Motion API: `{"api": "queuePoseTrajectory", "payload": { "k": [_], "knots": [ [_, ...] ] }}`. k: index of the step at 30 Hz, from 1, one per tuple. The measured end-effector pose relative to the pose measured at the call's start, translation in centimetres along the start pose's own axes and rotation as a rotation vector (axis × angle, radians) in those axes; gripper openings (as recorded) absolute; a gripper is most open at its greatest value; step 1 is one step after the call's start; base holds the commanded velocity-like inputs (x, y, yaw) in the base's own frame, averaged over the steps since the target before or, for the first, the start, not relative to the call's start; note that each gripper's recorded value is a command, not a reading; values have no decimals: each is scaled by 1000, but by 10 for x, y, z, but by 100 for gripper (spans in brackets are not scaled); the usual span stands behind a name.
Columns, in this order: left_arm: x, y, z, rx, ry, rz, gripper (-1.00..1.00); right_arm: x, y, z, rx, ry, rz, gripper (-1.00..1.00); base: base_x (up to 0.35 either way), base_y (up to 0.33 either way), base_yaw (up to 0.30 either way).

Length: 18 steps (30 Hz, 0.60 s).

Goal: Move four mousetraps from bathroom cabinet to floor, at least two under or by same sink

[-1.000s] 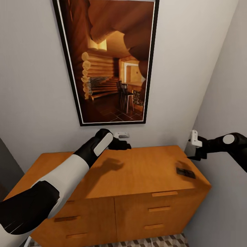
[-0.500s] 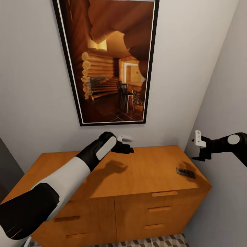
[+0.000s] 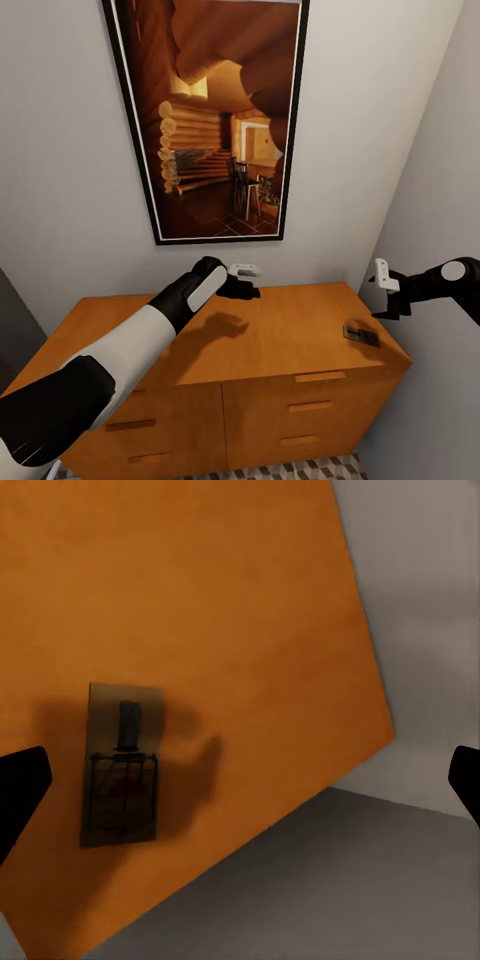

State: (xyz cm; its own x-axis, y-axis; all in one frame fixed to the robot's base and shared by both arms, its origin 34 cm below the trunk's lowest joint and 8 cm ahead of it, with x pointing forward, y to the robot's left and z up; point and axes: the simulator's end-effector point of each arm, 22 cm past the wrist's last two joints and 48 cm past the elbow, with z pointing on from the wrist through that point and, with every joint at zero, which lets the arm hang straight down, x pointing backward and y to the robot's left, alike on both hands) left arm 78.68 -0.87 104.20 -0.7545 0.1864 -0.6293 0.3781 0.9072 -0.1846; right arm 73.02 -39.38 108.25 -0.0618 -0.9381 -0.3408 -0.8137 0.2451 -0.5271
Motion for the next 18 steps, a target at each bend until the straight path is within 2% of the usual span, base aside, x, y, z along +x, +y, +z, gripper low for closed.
{"api": "queuePoseTrajectory", "payload": {
  "k": [6, 18],
  "knots": [
    [0, -4, 0, 15, 1, -9, 100, -5, 4, 0, -16, -14, -9, 100, 0, 0, 0],
    [2, -6, 0, 27, 5, -18, 100, -12, 6, 1, -26, -43, -62, 100, 0, 0, 0]
  ]
}}
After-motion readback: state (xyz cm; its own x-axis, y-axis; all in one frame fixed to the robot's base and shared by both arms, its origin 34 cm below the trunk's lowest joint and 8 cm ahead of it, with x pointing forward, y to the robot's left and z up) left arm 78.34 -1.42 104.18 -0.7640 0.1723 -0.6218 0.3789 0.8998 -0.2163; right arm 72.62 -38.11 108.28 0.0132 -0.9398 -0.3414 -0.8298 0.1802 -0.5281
